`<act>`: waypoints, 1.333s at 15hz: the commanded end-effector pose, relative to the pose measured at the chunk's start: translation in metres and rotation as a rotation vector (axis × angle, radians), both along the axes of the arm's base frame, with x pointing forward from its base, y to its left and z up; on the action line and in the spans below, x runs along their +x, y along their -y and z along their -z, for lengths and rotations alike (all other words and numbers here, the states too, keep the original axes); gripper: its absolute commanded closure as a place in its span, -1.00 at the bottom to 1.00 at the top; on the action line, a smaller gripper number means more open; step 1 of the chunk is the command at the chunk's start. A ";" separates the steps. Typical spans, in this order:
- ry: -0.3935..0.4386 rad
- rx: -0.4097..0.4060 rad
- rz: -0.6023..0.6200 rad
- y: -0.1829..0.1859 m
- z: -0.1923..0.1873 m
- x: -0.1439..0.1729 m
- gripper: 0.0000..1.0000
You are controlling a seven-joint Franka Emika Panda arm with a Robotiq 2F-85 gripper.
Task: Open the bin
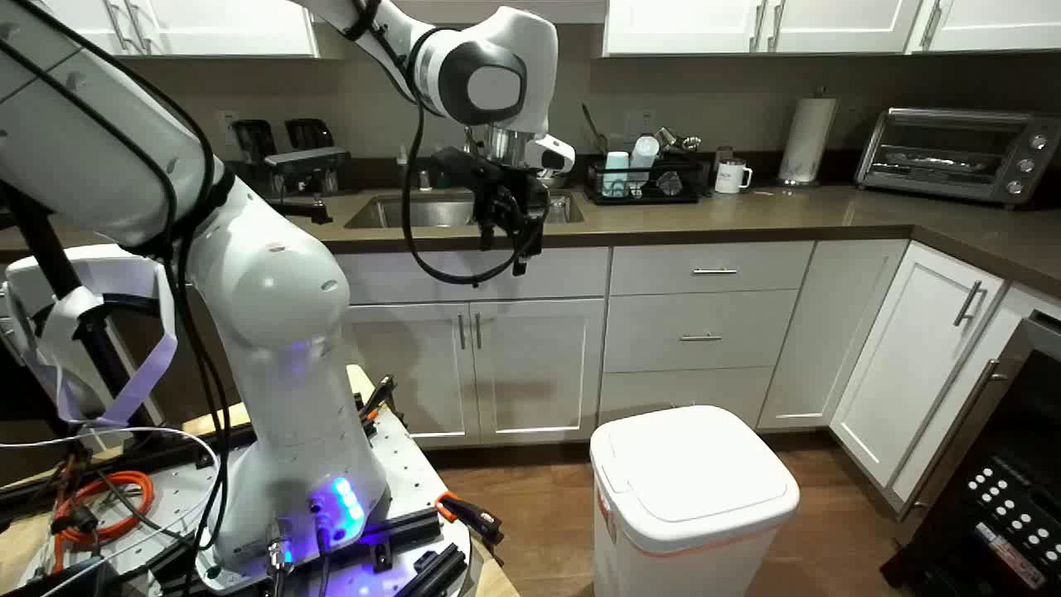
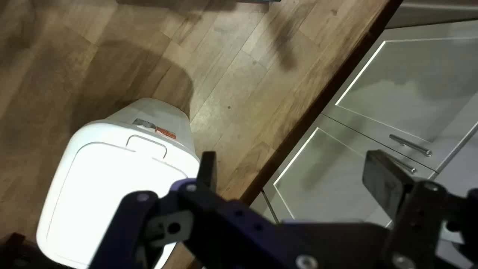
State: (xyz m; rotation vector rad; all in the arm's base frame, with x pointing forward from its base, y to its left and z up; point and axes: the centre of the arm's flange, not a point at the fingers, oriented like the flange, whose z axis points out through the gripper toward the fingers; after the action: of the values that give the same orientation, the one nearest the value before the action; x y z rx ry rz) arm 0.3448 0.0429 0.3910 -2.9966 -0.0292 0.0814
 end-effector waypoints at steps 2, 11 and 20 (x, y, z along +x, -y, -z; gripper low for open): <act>0.000 0.000 0.000 0.000 0.000 0.000 -1.00; 0.000 0.000 0.000 0.000 0.000 0.000 -1.00; -0.004 -0.161 -0.019 0.035 0.152 0.042 -1.00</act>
State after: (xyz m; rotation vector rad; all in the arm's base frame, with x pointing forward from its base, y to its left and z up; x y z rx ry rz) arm 0.3611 0.0227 0.2960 -3.0984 -0.0298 0.0863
